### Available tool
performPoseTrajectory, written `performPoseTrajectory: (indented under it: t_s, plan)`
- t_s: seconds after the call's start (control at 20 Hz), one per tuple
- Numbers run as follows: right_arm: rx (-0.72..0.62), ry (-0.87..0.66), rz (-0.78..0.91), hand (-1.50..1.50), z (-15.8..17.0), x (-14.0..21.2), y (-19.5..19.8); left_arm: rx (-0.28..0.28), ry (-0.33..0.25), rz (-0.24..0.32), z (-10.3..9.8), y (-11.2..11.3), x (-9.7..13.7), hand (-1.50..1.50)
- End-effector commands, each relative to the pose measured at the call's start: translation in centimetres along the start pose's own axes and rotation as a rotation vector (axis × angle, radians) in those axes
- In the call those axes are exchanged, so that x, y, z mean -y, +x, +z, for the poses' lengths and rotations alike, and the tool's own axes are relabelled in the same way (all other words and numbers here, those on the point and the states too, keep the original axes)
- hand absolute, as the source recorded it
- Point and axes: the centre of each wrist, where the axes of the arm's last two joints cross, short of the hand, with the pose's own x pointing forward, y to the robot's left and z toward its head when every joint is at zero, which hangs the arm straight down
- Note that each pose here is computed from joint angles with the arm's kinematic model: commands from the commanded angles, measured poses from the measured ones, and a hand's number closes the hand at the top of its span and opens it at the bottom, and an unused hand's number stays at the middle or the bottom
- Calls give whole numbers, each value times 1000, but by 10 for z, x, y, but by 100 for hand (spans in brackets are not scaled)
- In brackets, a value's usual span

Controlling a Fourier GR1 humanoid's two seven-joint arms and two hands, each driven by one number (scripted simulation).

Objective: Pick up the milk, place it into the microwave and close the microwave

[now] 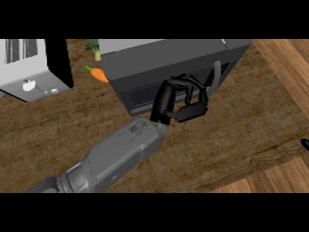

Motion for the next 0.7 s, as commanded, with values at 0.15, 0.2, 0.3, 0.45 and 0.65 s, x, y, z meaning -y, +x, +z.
performPoseTrajectory:
  t_s: [0.15,0.2,0.3,0.45,0.65]
  plan:
    - [-6,53,2,-150,-5,0,9,14,95,-23,-21,2,-15,150]
    - [6,42,-2,-150,-4,-1,10,3,111,-30,-19,-2,-17,150]
    - [-7,49,-15,-150,-3,-2,8,15,108,-37,-21,0,-16,150]
    - [2,66,-17,-150,-5,-2,11,11,118,-23,-19,-2,-17,150]
    - [-11,81,-16,-150,-6,-4,13,27,122,-26,-21,-1,-16,150]
